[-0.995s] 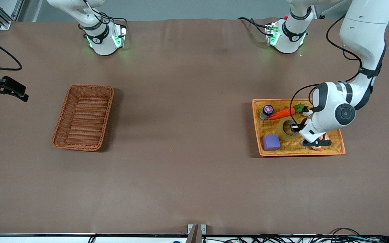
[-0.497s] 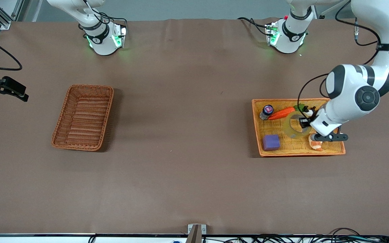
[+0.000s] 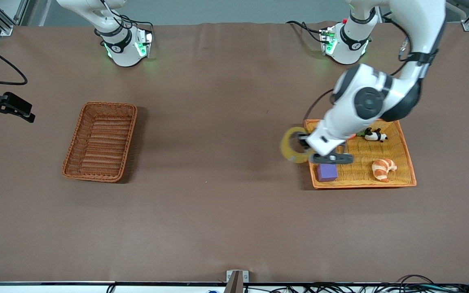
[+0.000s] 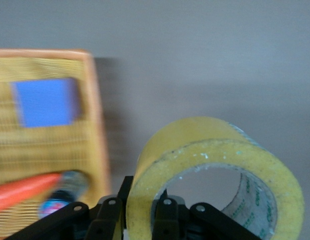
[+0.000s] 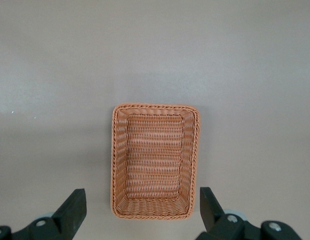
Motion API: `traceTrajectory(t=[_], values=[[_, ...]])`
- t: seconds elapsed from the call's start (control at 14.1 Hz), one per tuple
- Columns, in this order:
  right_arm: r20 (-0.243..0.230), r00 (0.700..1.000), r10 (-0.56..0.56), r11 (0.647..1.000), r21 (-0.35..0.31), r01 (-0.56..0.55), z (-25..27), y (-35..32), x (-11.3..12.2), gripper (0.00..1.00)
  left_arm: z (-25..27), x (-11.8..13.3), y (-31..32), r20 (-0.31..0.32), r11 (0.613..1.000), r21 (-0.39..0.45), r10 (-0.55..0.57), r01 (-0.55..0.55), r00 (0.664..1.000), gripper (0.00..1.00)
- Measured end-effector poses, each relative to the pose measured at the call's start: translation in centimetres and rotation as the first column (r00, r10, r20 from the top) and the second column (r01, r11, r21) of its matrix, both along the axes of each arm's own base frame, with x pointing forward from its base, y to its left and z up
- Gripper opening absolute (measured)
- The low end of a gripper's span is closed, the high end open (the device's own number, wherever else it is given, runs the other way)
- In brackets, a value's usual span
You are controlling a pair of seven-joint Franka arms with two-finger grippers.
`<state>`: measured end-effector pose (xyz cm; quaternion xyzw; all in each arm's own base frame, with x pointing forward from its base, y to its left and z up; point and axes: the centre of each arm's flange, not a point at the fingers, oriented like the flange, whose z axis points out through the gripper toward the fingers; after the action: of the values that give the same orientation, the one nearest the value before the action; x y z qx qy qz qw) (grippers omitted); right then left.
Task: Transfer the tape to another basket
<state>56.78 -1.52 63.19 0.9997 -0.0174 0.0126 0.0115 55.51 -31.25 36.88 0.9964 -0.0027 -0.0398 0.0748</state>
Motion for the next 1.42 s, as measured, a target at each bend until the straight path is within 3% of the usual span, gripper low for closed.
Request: traceTrajectory(t=[0.28,0.57,0.71,0.92,1.21,1.42], values=[[-0.001,1.0,0.001,1.0,0.0,-0.001,0.0,0.0,0.0,1.0,-2.1,-3.5,-11.6,-0.031,0.999,-0.02,-0.04,0.039,0.999,0.22],[-0.003,1.0,0.001,1.0,0.0,-0.001,-0.2,0.0,0.0,1.0,-10.0,-6.8,-19.4,-0.088,0.992,0.017,-0.122,0.124,0.989,0.22],[-0.004,1.0,0.001,1.0,0.0,-0.001,-0.2,0.0,0.1,1.0,-13.8,-6.6,-20.8,-0.096,0.99,0.047,-0.126,0.131,0.987,0.22],[-0.005,1.0,0.001,1.0,0.0,-0.001,-0.3,0.1,0.1,1.0,-16.8,-5.8,-22.8,-0.053,0.987,0.086,-0.131,0.136,0.99,0.22],[-0.011,1.0,0.002,1.0,0.0,-0.002,-0.7,0.1,0.3,1.0,-15.7,-5.1,-24.2,-0.012,0.988,0.072,-0.134,0.135,0.991,0.52],[-0.014,1.0,0.024,1.0,0.001,-0.024,-1.2,1.4,0.7,1.0,-11.8,-2.7,-22.5,0.007,0.992,0.076,-0.102,0.102,0.995,0.86]])
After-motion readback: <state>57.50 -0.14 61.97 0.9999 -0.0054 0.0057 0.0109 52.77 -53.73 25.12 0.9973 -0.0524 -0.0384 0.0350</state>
